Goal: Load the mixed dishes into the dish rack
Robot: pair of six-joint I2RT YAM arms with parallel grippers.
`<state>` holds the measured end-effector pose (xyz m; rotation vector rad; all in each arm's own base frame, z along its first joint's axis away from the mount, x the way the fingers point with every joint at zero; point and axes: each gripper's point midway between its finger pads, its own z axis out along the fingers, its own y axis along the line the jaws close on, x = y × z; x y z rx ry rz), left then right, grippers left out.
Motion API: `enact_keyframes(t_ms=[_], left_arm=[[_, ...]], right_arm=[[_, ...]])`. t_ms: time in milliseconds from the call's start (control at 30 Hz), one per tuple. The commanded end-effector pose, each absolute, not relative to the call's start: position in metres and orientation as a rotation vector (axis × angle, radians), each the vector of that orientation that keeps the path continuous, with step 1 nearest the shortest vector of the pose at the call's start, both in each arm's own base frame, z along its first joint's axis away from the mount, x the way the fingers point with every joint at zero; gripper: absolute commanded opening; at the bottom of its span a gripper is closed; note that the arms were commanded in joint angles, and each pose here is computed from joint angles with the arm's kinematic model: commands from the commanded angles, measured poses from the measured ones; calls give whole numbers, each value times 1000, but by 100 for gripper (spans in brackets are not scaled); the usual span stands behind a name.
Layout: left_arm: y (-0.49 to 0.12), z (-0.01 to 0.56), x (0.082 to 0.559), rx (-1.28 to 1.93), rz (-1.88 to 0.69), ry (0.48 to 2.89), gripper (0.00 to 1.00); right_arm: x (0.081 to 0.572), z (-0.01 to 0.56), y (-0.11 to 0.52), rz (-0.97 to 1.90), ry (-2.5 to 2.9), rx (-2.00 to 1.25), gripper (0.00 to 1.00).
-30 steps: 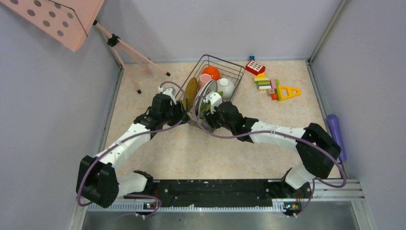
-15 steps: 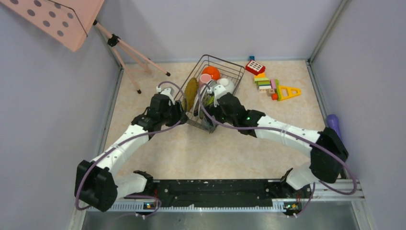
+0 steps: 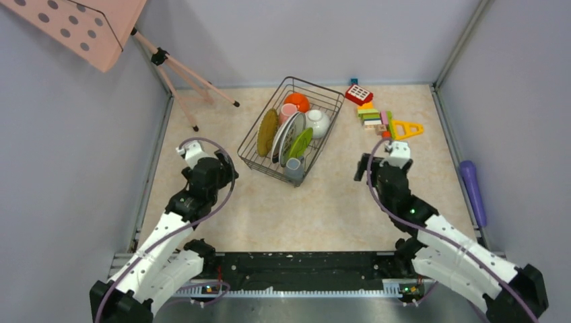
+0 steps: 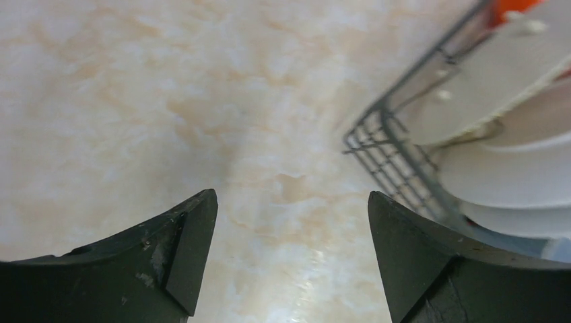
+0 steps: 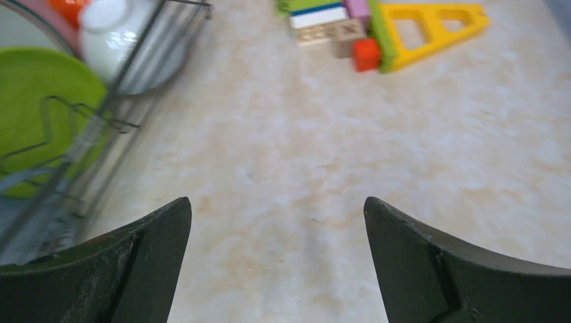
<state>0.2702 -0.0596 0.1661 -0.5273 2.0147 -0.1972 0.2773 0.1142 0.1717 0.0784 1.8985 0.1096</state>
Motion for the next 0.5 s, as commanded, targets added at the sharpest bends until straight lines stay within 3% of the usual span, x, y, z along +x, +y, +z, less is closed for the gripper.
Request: enact_keyframes(t_ms=[0, 200, 467], left_arm=[[-15, 152, 274, -703, 13, 1850, 88], [25, 144, 276, -703, 222, 1636, 89], [22, 150, 285, -365, 324, 1547, 87]], right_arm=[[277, 186, 60, 25, 1651, 242, 97], [278, 173, 24, -91, 1590, 214, 98], [298, 147, 4, -195, 1558, 170, 99]])
